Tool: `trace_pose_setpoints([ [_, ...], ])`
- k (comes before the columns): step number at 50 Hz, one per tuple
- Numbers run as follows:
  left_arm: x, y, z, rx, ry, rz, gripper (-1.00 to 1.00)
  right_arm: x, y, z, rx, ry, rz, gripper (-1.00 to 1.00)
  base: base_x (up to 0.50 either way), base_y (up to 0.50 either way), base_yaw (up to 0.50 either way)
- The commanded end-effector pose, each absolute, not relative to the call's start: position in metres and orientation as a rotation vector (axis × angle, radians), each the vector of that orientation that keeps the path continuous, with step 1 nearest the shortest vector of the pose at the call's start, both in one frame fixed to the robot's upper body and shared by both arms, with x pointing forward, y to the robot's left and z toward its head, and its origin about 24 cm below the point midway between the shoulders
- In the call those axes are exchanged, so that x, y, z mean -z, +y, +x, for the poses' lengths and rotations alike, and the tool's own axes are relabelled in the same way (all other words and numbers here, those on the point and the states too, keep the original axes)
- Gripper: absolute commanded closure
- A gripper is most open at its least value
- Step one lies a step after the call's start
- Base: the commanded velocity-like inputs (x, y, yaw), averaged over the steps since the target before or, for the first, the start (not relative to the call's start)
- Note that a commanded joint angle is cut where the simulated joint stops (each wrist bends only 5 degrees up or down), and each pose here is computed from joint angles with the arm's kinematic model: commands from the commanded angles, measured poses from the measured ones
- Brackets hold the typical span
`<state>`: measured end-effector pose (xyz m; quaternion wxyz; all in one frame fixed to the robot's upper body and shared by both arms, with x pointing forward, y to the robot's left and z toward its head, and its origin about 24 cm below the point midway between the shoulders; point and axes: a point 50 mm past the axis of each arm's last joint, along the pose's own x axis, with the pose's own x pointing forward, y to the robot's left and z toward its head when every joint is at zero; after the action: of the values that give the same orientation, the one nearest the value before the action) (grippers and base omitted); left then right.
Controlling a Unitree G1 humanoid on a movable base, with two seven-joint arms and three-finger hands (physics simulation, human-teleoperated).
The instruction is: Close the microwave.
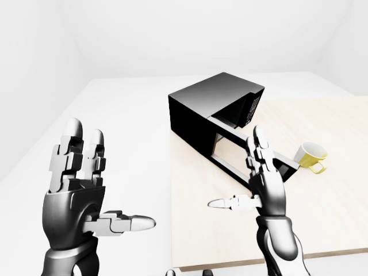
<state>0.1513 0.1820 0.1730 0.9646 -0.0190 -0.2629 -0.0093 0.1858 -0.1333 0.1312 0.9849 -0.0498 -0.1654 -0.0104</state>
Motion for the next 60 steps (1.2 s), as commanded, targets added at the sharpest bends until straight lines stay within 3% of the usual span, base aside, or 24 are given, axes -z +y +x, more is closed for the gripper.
trace_pose_setpoints([
  [1, -0.173, 0.182, 0.152, 0.017, -0.532, -0.044, -1.00, -0.101, -0.131, 0.205, 0.011, -0.205, -0.104, -1.00, 0.00, 0.00, 0.00],
  [28, -0.172, 0.182, 0.153, 0.019, -0.530, -0.045, -1.00, -0.053, -0.143, 0.244, 0.068, -0.097, -0.099, -1.00, 0.00, 0.00, 0.00],
  [45, -0.173, 0.183, 0.151, 0.018, -0.535, -0.043, -1.00, -0.005, -0.167, 0.297, 0.157, 0.151, -0.124, -1.00, 0.00, 0.00, 0.00],
  [60, -0.173, 0.182, 0.150, 0.022, -0.530, -0.042, -1.00, -0.013, -0.182, 0.345, 0.187, 0.268, -0.150, -1.00, 0.00, 0.00, 0.00],
])
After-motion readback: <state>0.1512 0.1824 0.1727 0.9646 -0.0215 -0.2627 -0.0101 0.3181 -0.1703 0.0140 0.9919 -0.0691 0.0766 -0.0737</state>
